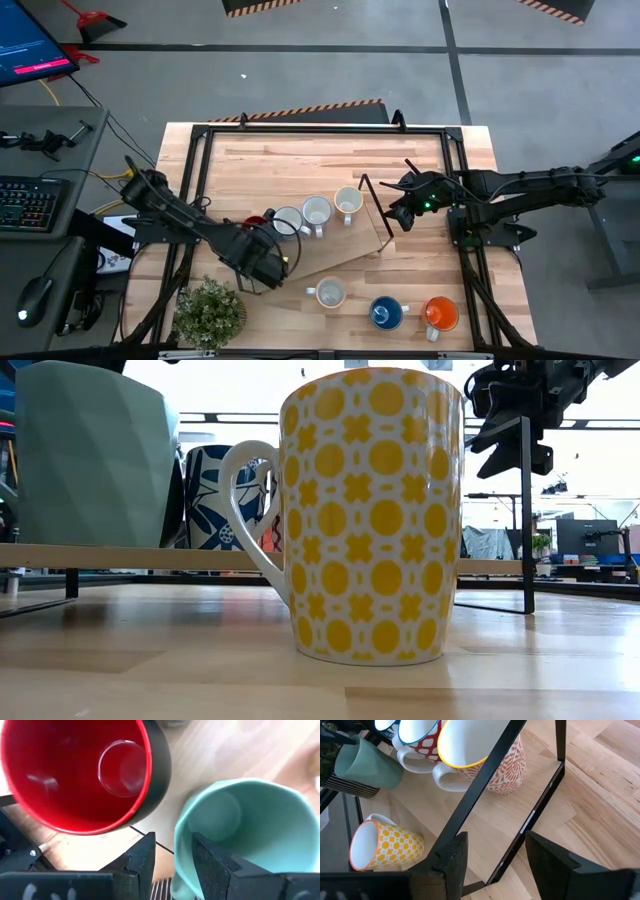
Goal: Place coffee mugs
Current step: Put the yellow pattern mug on the shelf
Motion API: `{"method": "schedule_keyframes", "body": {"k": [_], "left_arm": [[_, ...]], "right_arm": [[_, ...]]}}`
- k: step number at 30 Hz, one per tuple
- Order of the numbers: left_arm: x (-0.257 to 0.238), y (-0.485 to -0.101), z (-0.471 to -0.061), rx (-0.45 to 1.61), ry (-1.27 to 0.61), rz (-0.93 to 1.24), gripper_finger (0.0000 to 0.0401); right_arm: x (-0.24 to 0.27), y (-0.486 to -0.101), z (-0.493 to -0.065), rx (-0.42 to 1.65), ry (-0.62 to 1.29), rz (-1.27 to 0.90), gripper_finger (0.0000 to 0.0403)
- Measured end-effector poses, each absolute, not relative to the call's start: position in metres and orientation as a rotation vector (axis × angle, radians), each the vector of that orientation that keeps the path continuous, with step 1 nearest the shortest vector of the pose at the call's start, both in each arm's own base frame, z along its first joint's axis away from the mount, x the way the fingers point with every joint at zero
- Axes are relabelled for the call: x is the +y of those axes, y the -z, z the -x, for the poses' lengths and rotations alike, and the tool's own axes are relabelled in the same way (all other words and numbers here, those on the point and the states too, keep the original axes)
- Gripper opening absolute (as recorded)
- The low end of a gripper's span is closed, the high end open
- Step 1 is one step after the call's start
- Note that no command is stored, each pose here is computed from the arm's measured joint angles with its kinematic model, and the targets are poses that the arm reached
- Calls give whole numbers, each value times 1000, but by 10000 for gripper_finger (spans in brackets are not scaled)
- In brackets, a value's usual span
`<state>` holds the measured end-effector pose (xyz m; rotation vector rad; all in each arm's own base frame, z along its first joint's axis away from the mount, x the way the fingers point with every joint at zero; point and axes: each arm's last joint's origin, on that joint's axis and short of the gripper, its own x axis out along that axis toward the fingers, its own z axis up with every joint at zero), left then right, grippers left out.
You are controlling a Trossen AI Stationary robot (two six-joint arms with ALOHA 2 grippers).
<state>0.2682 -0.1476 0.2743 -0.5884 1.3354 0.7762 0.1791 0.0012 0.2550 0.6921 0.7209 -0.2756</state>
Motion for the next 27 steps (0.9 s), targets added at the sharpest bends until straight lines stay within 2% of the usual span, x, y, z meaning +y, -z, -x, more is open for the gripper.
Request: {"method": "schedule_keyframes", "body": {"k": [11, 14, 20, 27], "left_arm": [[-135, -317, -242, 1188, -682, 652, 118], [-136, -332, -238, 1042, -608, 674, 118], [-149, -365, -241, 709, -336, 601, 118], [-169, -376, -243, 608, -147, 439, 118]], "right_arm": [[1, -255, -179, 724, 269, -688, 178], [2, -255, -179, 730, 249, -669, 178], [2, -257, -177, 729, 237, -644, 178], [-4, -310, -162, 720, 331, -479, 178]]}}
